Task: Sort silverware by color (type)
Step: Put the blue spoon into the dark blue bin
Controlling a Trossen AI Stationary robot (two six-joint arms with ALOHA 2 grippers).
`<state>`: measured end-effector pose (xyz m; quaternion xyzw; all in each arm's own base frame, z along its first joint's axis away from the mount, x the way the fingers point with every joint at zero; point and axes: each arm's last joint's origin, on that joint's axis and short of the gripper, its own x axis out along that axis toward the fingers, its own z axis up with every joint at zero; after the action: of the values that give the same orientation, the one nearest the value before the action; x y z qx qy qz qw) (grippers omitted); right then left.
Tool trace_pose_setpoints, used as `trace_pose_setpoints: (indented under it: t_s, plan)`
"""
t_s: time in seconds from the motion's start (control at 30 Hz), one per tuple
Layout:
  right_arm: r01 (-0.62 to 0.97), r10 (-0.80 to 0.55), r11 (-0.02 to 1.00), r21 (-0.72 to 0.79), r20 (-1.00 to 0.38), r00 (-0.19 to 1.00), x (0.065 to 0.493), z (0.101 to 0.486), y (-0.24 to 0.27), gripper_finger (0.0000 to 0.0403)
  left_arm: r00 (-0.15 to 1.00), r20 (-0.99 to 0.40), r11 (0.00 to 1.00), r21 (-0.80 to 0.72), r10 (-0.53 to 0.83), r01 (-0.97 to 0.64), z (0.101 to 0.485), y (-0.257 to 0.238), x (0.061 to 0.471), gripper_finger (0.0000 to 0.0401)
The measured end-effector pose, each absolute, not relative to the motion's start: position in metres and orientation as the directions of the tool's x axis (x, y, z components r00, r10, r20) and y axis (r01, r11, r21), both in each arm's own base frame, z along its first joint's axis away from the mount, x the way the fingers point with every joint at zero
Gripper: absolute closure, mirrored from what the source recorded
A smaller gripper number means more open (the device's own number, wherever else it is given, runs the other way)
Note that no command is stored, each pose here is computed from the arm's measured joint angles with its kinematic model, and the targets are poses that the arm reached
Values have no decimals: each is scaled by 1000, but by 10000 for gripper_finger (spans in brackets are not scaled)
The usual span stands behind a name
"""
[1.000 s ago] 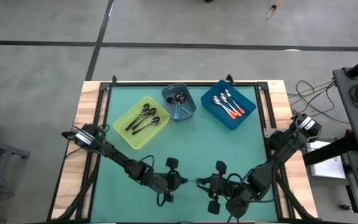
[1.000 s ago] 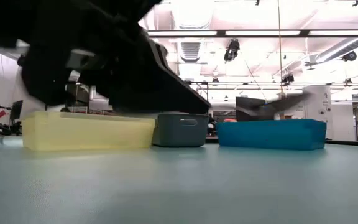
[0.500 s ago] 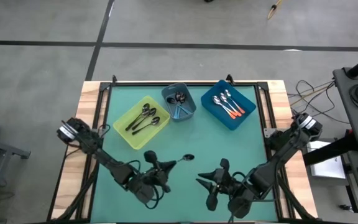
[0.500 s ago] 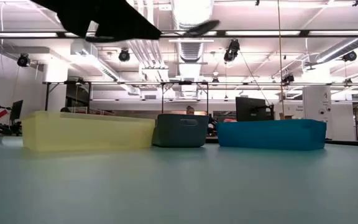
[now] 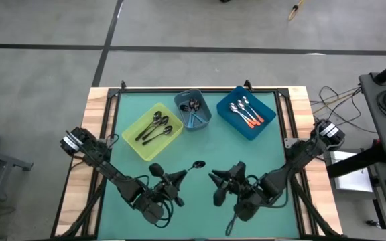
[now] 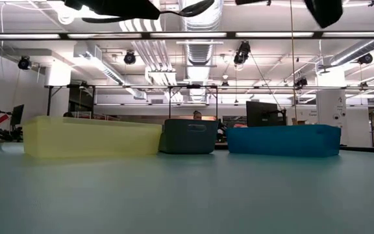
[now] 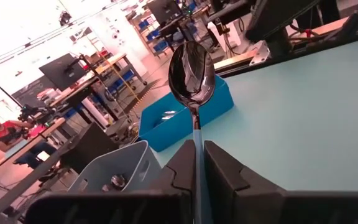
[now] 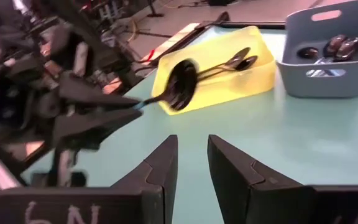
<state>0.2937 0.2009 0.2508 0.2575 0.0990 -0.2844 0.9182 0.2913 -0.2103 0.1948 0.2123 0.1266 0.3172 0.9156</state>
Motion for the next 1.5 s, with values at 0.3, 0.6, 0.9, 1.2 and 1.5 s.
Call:
trace_pose_setpoints:
  t_s: [0.3,0.6,0.9,1.2,1.5]
  plan:
    - [605,-509,663,440,-327,796,307,252,183,323,768,-94,717,443,633,-538,197,-211,292,395]
    - [587,-473,729,353,-360,804,312,252,177,323,768,-94,716,447,634,-536,197,-211,292,395]
    - [583,-466,698,416,-355,811,314,253,177,288,767,-95,715,448,634,-536,197,-211,292,395]
    - [576,-469,699,424,-337,816,321,251,176,285,763,-96,716,436,639,-545,196,-209,293,395]
    - [608,-513,675,418,-327,794,333,248,162,285,769,-100,725,428,632,-540,196,-209,293,395]
